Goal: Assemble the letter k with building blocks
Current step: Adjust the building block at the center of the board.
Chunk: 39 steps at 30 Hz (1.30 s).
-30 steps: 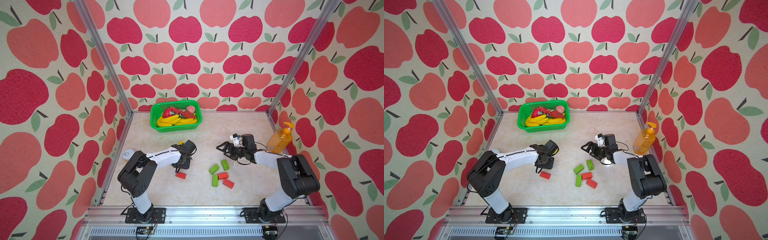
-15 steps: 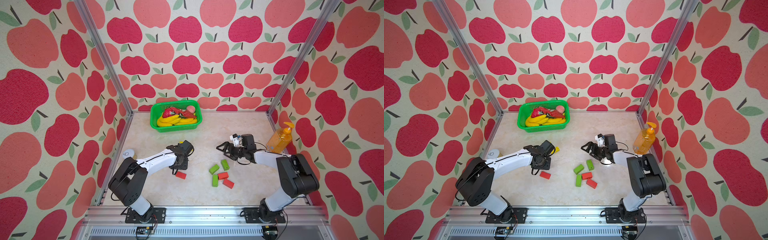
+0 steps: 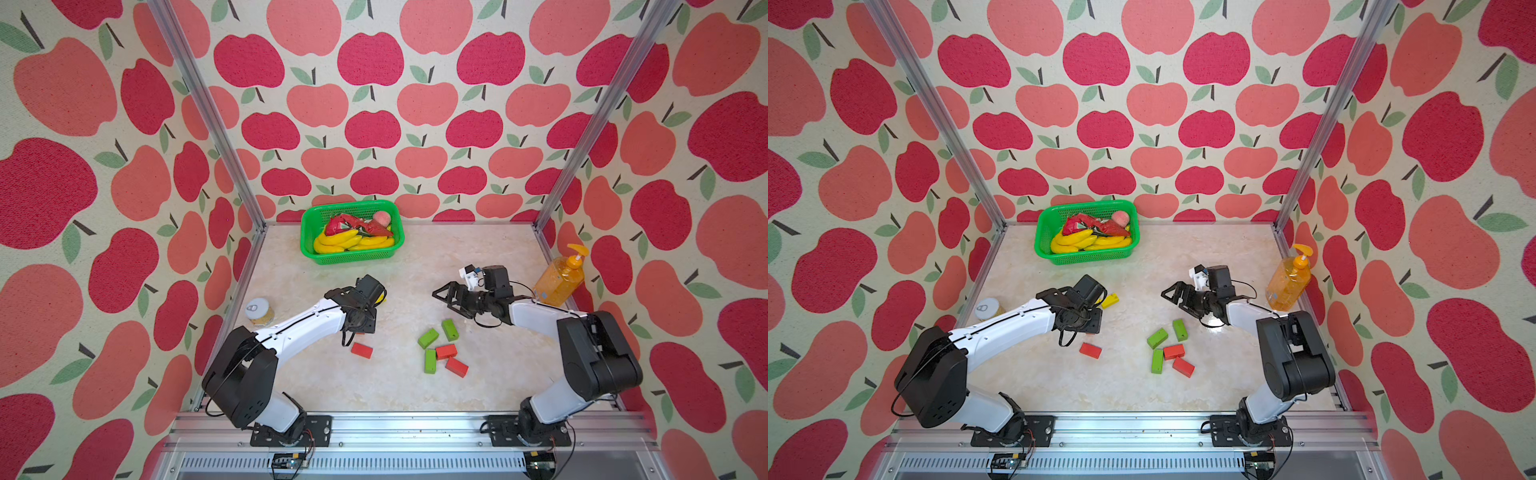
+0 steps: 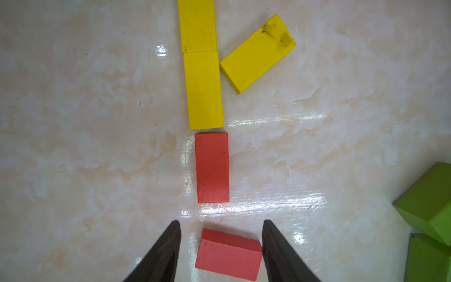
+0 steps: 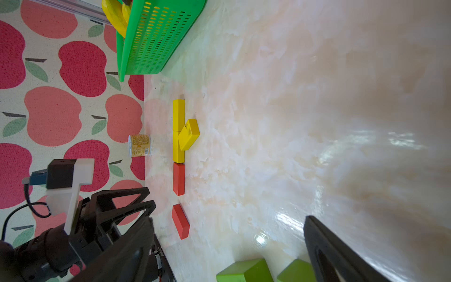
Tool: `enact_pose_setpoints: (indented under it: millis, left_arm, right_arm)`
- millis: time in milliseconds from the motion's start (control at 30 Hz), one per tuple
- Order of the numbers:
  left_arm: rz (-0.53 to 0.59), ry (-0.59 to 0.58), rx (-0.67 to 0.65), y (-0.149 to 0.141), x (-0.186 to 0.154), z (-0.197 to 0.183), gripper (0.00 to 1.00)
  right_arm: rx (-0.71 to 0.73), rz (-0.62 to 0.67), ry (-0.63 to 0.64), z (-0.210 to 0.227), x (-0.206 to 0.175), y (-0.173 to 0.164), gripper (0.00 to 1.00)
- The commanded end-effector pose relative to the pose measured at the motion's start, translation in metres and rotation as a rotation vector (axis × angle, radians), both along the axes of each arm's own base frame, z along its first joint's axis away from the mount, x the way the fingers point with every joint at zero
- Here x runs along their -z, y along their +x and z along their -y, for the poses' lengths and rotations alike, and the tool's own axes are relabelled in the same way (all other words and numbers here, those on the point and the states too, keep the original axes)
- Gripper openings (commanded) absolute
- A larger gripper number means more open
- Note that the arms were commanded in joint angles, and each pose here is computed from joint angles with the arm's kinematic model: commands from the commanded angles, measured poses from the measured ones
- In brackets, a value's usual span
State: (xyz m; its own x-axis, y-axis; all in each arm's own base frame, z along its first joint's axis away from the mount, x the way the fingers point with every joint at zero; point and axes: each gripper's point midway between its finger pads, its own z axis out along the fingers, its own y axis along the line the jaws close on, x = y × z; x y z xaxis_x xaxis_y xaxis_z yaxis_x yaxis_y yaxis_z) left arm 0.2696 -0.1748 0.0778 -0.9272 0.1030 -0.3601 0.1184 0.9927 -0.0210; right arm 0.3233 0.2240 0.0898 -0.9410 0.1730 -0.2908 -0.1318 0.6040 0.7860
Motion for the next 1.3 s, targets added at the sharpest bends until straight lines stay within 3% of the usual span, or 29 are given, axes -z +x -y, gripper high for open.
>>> enact_pose_setpoints:
  millis: [0,467,800,967,1133,1267]
  left_arm:
    - [0.007,0.006,0.037,0.001,0.006,-0.005,0.55]
    - [-0.062,0.009,0.038,0.033,0.031,0.001,0.53]
    - [-0.110,0.036,0.026,0.037,0.046,0.004,0.52]
    - [-0.125,0.063,0.012,0.037,0.047,0.000,0.47]
    - [-0.131,0.077,-0.005,0.036,0.049,-0.003,0.35]
    - [-0.139,0.082,-0.009,0.035,0.052,-0.004,0.34]
  right_arm:
    - [-0.022,0.033,-0.035,-0.003,-0.006,0.000,0.99]
    - [-0.054,-0.036,-0.037,-0.012,0.016,0.001,0.99]
    - [-0.060,-0.048,-0.029,-0.013,0.017,0.000,0.99]
    - [-0.060,-0.048,-0.026,-0.013,0.016,0.001,0.99]
    - [-0.063,-0.047,-0.023,-0.014,0.016,0.000,0.99]
    - [-0.063,-0.049,-0.023,-0.014,0.016,0.000,0.99]
